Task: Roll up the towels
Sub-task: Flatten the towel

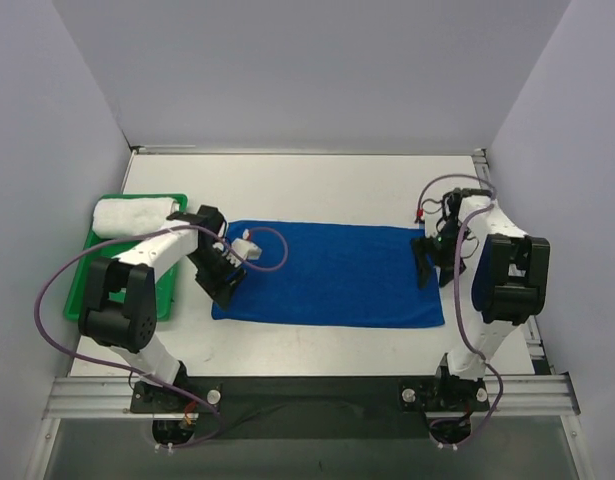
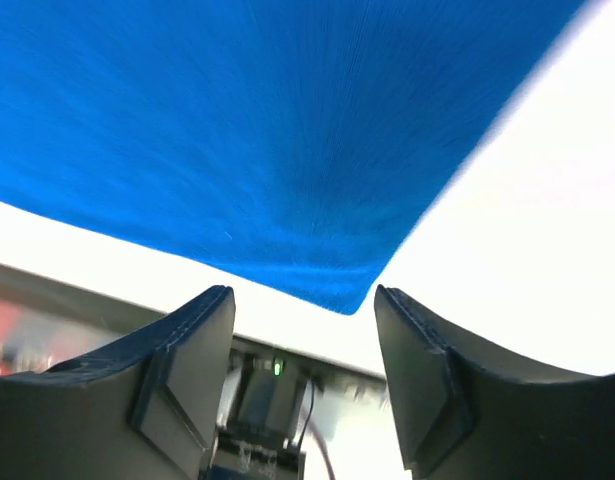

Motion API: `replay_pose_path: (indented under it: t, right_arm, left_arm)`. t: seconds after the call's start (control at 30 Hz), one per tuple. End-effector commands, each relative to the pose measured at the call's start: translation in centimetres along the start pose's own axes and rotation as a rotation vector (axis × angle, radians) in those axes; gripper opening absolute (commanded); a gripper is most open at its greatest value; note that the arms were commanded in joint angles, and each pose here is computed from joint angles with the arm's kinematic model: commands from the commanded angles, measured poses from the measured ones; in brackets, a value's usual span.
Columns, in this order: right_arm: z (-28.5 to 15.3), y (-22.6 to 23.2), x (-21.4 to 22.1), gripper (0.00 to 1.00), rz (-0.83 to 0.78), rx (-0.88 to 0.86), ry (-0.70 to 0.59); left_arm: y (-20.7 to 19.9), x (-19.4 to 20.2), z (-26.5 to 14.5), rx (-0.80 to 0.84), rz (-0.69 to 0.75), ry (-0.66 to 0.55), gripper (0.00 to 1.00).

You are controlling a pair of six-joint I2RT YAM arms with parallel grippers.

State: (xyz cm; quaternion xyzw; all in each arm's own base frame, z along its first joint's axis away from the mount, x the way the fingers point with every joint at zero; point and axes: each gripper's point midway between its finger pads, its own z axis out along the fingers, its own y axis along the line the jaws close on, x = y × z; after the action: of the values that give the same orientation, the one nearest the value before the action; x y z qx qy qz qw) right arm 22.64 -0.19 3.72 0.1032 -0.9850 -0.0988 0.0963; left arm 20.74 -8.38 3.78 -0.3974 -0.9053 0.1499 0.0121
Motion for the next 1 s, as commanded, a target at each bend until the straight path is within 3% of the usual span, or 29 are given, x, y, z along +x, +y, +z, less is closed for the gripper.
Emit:
replay_pose_path:
  t: [0.0,0.13,0.4,0.6,0.97]
  right_arm:
    - [-6.2,1.1,-3.3,0.59,-0.033,-0.041,-0.217]
    - [-11.5,-0.4,-8.1,0.59,-0.028,-0.012,-0.402]
    - [-11.6,-4.2,-16.2,0.37,0.080,0.018,-0.437]
    - [-9.3,-5.9,-19.9,0.36,0.110,0.032,-0.421]
    - [-3.9,-6.3,-20.9,0.38,0.150,-0.035,-0.325]
  left_arm:
    - [0.2,-4.7,-5.3,-0.013,0.066,-0.199,0.61]
    - [2.4,-8.7,-9.3,-0.029,0.056,-0.350,0.65]
    - [10.4,-15.9,-13.5,-0.074,-0.115,-0.549,0.62]
    - [13.9,-17.4,-12.5,-0.091,-0.192,-0.559,0.61]
    - [16.0,-18.1,-9.7,-0.085,-0.251,-0.531,0.65]
